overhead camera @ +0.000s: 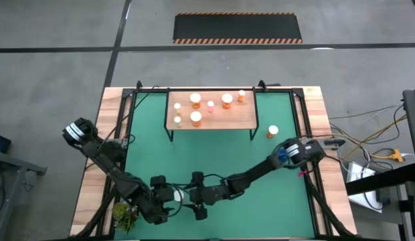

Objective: Pick and place medicine bottles onto shelf by color
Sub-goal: Put the big orange pill bottle on the shelf

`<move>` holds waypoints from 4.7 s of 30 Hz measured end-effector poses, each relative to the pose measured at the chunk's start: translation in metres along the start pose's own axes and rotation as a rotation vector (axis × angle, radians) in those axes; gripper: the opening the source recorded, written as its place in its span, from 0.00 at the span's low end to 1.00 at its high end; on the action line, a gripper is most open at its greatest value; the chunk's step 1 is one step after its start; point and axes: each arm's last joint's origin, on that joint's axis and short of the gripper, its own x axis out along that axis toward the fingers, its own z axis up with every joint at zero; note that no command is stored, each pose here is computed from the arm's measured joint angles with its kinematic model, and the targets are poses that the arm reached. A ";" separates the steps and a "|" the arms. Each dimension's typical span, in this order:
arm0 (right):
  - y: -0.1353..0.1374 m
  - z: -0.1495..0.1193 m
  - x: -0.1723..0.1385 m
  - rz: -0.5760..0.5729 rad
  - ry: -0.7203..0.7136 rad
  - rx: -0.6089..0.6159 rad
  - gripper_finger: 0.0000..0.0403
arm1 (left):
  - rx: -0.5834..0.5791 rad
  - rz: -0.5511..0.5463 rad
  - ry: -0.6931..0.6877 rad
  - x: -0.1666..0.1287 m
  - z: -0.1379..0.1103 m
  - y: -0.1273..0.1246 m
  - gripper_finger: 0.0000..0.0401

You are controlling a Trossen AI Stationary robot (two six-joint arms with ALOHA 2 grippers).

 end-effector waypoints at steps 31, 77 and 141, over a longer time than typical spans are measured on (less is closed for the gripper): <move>-0.012 0.021 -0.009 0.023 0.104 0.002 0.47 | 0.095 -0.031 -0.116 -0.031 0.014 0.004 0.67; -0.138 0.097 -0.183 -0.871 0.079 0.412 0.46 | 0.704 0.551 -0.840 -0.130 0.065 0.025 0.67; -0.189 0.023 -0.187 -0.919 0.006 0.493 0.46 | 0.691 0.545 -0.850 -0.134 0.061 0.033 0.67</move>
